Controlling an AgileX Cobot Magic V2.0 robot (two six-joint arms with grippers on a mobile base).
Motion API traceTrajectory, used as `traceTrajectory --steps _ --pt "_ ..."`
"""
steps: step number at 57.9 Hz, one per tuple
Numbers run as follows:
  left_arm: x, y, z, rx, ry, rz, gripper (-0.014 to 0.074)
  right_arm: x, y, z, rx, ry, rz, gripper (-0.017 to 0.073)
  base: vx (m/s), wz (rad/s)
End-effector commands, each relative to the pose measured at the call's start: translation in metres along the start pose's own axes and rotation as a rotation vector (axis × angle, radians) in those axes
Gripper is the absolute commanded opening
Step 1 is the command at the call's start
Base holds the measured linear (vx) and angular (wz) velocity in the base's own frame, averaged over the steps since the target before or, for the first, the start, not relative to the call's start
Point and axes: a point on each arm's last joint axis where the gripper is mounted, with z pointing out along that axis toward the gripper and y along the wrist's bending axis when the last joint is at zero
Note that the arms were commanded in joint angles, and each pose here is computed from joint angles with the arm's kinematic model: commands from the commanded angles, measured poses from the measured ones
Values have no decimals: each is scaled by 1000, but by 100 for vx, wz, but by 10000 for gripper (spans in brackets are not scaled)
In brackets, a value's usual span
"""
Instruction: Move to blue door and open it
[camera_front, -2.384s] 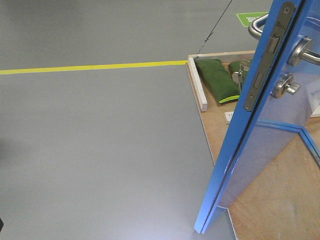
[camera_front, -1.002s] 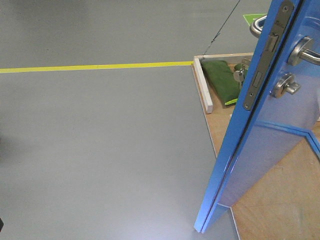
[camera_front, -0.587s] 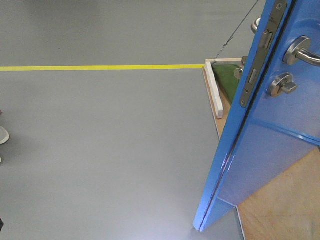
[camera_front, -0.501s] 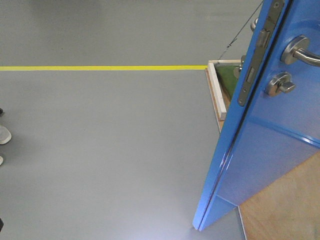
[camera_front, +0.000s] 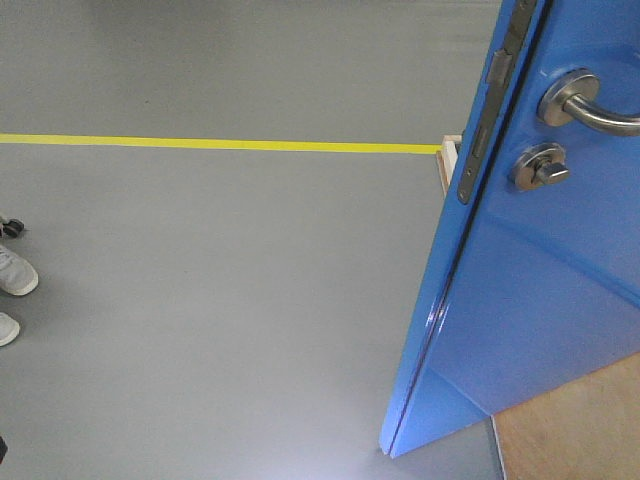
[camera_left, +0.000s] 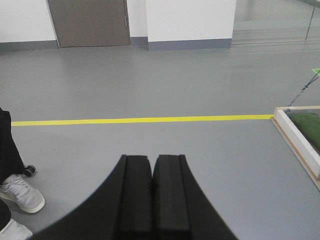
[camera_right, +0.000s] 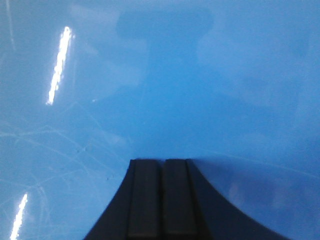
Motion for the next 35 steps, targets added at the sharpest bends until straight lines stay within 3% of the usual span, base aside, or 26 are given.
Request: traceTrajectory --steps 1,35 --pt "-17 0 -4 7 -124 -8 73 0 18 -5 -67 -29 -7 12 18 9" --pt "-17 0 -4 7 -124 -8 73 0 18 -5 -67 -29 -6 12 20 6"
